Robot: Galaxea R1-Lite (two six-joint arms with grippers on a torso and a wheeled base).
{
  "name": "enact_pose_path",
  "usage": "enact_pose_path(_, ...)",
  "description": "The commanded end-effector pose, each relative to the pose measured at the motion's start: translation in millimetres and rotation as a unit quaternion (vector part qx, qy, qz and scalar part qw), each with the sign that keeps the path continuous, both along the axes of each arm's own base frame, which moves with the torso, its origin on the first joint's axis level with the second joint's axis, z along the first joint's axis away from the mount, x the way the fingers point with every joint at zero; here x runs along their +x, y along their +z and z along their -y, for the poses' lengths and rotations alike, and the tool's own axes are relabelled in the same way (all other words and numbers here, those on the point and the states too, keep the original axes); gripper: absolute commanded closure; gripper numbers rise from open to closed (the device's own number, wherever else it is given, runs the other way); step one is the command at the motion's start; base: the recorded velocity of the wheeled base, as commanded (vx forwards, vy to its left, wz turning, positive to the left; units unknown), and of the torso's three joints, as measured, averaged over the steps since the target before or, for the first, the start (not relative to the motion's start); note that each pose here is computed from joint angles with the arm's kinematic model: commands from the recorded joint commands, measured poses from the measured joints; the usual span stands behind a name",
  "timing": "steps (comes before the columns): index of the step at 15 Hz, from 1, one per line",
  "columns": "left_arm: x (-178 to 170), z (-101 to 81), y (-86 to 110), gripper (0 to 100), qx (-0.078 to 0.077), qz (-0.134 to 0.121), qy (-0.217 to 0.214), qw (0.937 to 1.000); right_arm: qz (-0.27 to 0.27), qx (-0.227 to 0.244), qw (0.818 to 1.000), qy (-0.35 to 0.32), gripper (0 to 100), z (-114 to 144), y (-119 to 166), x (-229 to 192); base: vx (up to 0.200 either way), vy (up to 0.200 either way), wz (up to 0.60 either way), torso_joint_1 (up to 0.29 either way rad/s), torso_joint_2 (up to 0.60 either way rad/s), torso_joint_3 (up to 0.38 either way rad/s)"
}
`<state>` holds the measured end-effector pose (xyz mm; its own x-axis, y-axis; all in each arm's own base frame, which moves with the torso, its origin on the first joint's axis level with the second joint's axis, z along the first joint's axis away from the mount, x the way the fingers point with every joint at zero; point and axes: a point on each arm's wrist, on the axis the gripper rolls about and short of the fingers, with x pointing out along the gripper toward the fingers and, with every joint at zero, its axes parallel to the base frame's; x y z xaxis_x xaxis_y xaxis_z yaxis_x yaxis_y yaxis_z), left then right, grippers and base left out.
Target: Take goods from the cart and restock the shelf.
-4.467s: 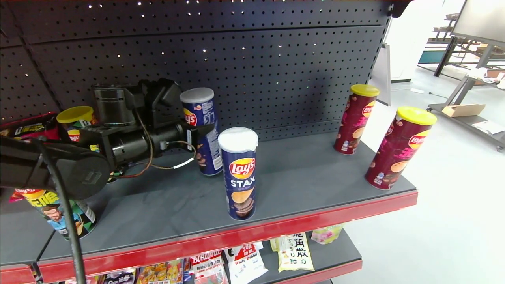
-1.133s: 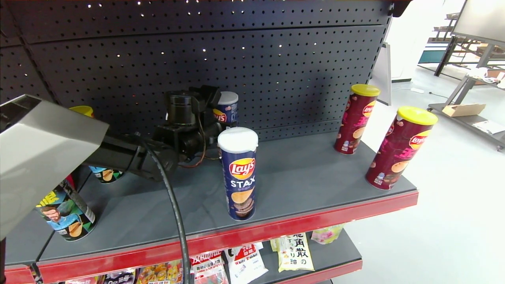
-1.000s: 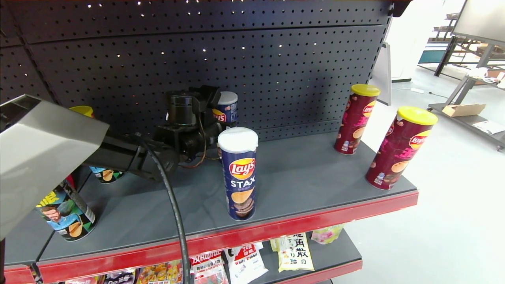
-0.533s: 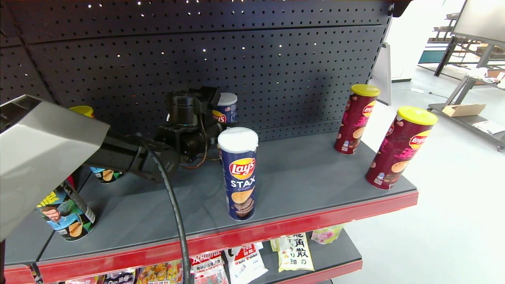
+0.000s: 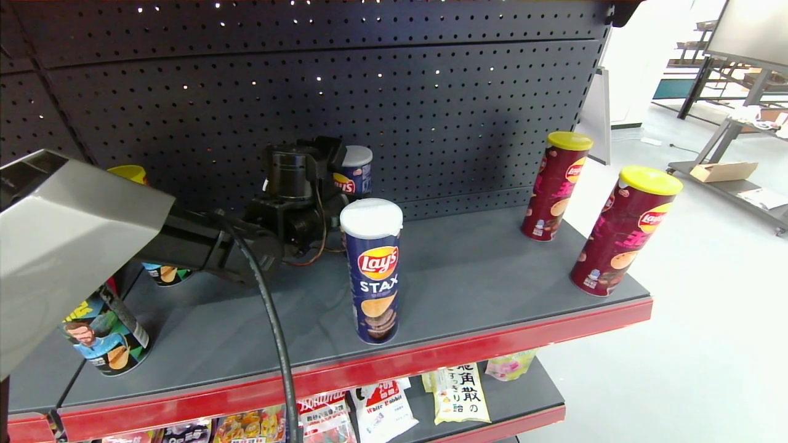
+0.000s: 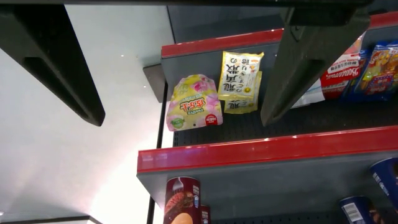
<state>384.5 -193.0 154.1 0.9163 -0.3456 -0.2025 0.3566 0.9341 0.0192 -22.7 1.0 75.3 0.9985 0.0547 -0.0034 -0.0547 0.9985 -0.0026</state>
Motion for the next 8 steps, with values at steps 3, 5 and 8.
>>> enact_pose_path(3, 0.7, 0.5, -2.8, 100, 0.004, -0.004, -0.004, 1.0, 0.0, 0.0, 1.0, 0.0, 0, 0.0, 0.0, 0.0, 0.0, 0.0, 0.0, 0.0, 0.0, 0.0)
enact_pose_path(5, 0.6, 0.6, -2.8, 100, 0.004, -0.004, -0.005, 1.0, 0.0, 0.0, 1.0, 0.0, 0, 0.0, 0.0, 0.0, 0.0, 0.0, 0.0, 0.0, 0.0, 0.0)
enact_pose_path(8, 0.3, 0.5, -3.7, 100, 0.005, -0.005, -0.005, 1.0, 0.0, 0.0, 1.0, 0.0, 0, 0.0, 0.0, 0.0, 0.0, 0.0, 0.0, 0.0, 0.0, 0.0)
